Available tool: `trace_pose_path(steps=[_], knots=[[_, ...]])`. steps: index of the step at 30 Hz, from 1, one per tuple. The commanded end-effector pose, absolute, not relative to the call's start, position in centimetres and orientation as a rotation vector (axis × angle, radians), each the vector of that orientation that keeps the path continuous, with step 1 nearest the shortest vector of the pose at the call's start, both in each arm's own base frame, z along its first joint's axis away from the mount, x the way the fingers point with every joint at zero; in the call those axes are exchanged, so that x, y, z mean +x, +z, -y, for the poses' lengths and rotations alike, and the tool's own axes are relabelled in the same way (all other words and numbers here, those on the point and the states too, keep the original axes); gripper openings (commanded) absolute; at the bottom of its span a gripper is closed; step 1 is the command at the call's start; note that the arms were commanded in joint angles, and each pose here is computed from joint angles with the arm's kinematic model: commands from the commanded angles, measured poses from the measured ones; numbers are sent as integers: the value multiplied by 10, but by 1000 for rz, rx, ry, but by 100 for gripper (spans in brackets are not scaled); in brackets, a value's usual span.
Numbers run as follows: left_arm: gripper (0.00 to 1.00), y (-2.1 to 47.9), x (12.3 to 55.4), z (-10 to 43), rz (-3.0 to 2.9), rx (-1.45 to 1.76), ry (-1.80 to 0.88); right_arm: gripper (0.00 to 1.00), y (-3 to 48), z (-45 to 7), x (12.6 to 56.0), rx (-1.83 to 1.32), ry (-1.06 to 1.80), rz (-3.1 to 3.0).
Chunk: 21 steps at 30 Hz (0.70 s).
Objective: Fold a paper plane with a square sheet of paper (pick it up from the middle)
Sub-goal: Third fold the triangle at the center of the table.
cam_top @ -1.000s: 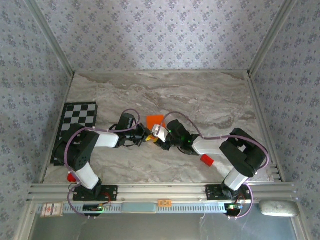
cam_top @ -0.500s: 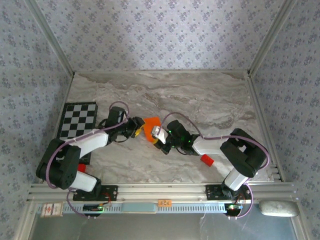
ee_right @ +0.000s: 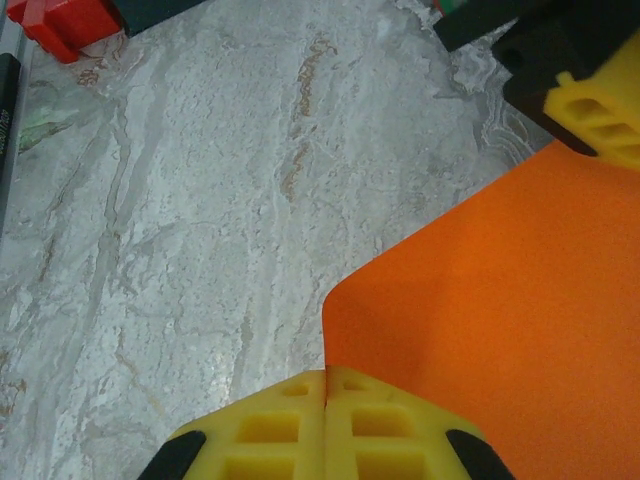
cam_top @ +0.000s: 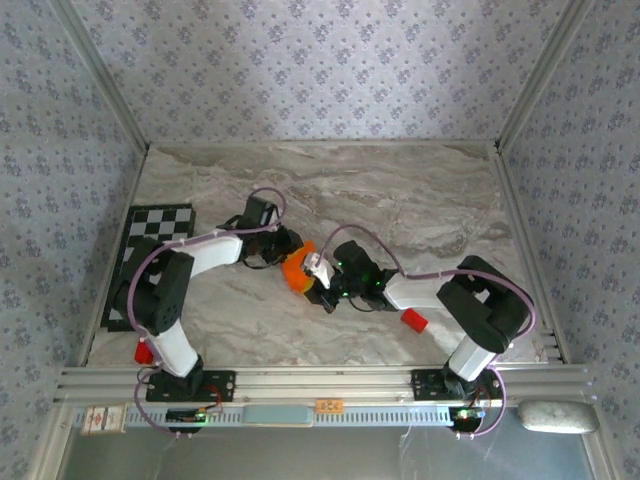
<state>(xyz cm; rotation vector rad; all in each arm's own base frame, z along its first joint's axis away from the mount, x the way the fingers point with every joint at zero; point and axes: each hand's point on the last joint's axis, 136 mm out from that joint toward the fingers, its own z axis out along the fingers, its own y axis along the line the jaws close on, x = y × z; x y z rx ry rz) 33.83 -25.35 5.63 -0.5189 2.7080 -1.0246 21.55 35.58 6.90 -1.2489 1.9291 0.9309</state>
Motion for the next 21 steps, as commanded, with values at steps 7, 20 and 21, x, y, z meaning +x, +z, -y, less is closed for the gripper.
trace_pose_path(steps=[7, 20, 21], knots=[[11, 17, 330, 245, -2878, -439, -773, 0, 61, -359, 217, -1191, 970, -2026], [1, -9, 321, 238, -2948, -444, -674, 1, 48, -343, 253, -994, 756, -2190], [1, -9, 320, 239, -2949, -440, -676, 1, 46, -342, 256, -978, 736, -2202]])
